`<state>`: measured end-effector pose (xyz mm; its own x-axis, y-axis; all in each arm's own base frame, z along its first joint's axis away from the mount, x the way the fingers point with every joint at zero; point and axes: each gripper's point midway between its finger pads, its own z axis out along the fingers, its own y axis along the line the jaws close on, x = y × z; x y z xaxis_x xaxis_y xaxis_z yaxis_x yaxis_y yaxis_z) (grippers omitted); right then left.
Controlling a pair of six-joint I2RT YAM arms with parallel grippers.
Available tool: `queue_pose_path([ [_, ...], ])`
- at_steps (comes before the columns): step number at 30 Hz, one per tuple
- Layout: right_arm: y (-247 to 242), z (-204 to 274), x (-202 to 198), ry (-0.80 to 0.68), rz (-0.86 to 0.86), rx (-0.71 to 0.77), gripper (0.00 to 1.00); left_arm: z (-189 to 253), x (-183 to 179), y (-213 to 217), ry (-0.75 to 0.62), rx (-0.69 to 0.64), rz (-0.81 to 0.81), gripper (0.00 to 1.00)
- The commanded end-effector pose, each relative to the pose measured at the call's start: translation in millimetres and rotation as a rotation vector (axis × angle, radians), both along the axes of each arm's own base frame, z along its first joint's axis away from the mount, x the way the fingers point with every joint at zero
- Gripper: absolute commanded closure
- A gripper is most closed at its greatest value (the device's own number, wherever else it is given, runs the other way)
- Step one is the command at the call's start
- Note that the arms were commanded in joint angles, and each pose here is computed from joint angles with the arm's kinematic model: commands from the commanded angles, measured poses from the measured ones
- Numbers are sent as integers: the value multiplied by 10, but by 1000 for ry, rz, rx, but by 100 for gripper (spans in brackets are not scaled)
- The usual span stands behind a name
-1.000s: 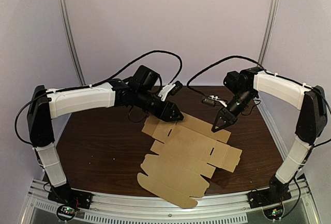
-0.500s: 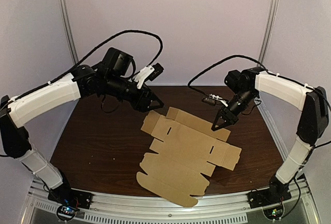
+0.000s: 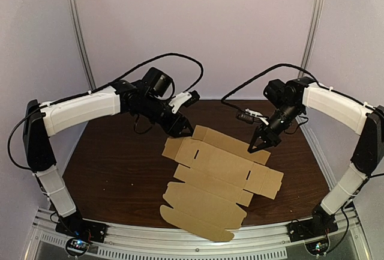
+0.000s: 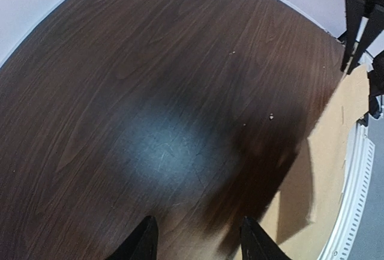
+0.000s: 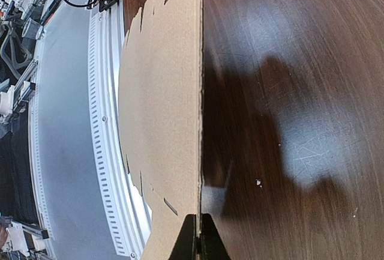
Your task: Fold the paper box
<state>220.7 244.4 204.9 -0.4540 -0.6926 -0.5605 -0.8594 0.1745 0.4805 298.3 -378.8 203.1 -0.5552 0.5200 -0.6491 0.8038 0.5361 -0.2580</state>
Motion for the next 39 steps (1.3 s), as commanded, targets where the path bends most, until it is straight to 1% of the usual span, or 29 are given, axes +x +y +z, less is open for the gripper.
queue_pose_path([
  [1,1,-38,12,-11,0,-10,99,322,-176,-126,-15,-135,-94,50],
  [7,25,-26,36,-5,-3,-6,98,344,-370,-194,32,-182,-176,51],
  [10,41,-11,34,-2,0,-2,98,331,-410,-241,46,-195,-198,52],
  [14,77,44,-13,8,19,23,98,321,-418,-339,66,-232,-214,52],
  [24,111,233,-242,24,101,95,96,202,-448,-551,100,-264,-247,54],
  [26,116,252,-255,26,105,101,96,179,-483,-584,109,-268,-262,56],
  [31,137,259,-288,32,124,106,96,158,-526,-644,127,-291,-288,65],
  [37,146,307,-433,45,188,127,94,178,-556,-698,133,-334,-316,64],
  [38,149,315,-450,49,194,130,94,180,-565,-707,138,-341,-324,65],
  [39,149,324,-456,50,196,130,94,184,-579,-718,143,-346,-331,68],
])
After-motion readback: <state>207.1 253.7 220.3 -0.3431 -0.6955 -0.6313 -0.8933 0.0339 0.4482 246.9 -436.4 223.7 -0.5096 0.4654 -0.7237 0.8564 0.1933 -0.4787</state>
